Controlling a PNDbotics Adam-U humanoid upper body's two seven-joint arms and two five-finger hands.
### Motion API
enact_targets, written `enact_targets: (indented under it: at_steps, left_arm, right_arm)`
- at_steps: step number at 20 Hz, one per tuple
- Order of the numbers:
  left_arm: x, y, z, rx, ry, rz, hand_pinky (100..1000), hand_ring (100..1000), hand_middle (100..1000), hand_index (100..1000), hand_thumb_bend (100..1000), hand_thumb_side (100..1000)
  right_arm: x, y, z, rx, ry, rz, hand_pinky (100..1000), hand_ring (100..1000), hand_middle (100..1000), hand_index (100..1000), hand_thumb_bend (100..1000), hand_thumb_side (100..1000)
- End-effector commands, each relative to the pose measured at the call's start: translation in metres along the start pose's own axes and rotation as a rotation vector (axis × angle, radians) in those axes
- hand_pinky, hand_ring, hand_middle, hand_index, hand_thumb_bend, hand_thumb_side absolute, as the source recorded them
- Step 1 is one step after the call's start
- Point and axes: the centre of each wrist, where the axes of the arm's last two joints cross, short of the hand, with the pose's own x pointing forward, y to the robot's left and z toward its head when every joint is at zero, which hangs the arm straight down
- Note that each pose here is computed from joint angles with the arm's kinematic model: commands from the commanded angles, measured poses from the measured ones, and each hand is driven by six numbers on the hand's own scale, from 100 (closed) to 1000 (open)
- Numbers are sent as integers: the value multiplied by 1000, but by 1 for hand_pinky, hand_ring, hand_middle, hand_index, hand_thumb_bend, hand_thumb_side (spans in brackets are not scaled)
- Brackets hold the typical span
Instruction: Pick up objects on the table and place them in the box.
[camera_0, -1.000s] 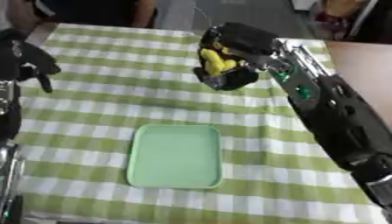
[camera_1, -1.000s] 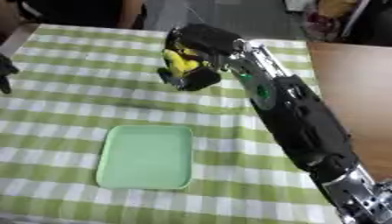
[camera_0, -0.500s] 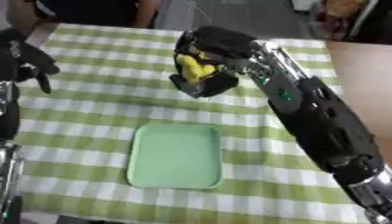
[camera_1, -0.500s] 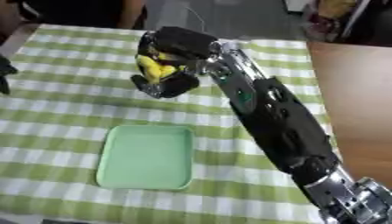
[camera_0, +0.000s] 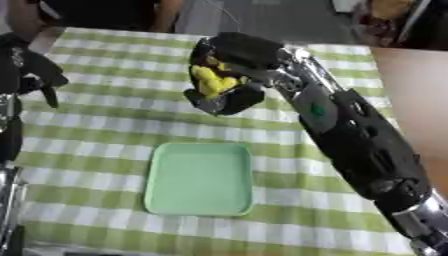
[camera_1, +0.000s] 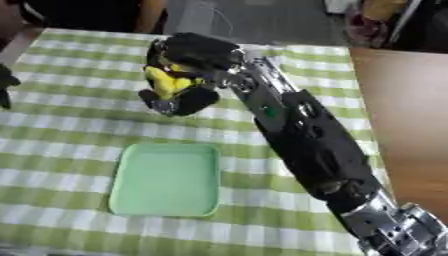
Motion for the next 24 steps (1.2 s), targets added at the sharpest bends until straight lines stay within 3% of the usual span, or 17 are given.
enact_targets:
  at_steps: [1,6,17,23,24]
  left_arm:
    - [8,3,-5,-1,-38,-3,234,446,467,427,669,1000]
    - [9,4,-6,-1,-39,-7,235,446,467,428,668,1000]
    - [9,4,-5,-2,-39,-7,234,447,468,428,666,1000]
    - [9,4,-6,-3,-39,-7,233,447,468,428,667,1000]
    - [9,3,-6,-3,-40,-6,233,447,468,428,667,1000]
  right_arm:
    - [10,-7,-7,-9,-60,19,100,107,277,481,100,604]
    - [23,-9,-9,1,-123,27,100,107,276,480,100,610]
    - [27,-7,-8,6,-133,0,100,103,273,480,100,609]
    - [27,14,-9,47,-119,-49,100,100,265,480,100,586]
    - [26,19,-10,58,-116,-59,100,100,264,480,100,614]
